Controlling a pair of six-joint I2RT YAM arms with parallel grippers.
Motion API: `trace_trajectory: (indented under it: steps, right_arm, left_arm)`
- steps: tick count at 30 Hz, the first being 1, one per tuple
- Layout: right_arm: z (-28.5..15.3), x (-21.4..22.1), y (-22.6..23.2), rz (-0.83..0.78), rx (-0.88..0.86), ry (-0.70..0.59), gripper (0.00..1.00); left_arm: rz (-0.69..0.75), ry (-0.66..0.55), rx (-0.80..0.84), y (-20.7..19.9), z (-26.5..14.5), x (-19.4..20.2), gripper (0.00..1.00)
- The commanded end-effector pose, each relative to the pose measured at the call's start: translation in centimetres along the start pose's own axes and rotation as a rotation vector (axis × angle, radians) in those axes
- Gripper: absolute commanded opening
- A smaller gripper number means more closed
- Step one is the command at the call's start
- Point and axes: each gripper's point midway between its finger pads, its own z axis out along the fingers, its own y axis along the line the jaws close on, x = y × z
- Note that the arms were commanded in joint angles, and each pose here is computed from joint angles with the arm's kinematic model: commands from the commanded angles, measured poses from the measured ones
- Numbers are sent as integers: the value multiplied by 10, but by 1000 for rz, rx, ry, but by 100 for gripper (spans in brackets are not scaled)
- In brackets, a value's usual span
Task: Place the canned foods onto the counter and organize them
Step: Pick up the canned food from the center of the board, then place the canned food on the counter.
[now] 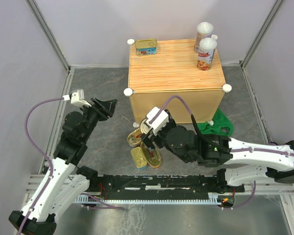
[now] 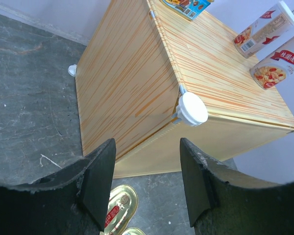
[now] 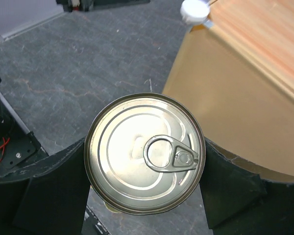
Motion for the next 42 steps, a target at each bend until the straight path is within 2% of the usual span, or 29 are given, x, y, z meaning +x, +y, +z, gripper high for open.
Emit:
trace_trajectory:
  steps: [1,11,24,33,42]
  right_arm:
    - [-29,-82,-39,87,107,-194,1]
    - [-48,-119,-77,73,246,-251,1]
    - [-26,-159,-119,78,330,-277,1]
    - [-14,-167,-176,102,445,-271,1]
    - [-14,-152,-241,183,557,-251,1]
  left_arm:
    - [-18,-74,47,-14,-4,-20,62]
    - [-13,-76,68,-18,-8,-23,62]
    - [17,-71,70,-19,-3,-22,62]
    - [33,-65,66,-18,2,-20,62]
    - [38,-62,62,-17,8,-20,62]
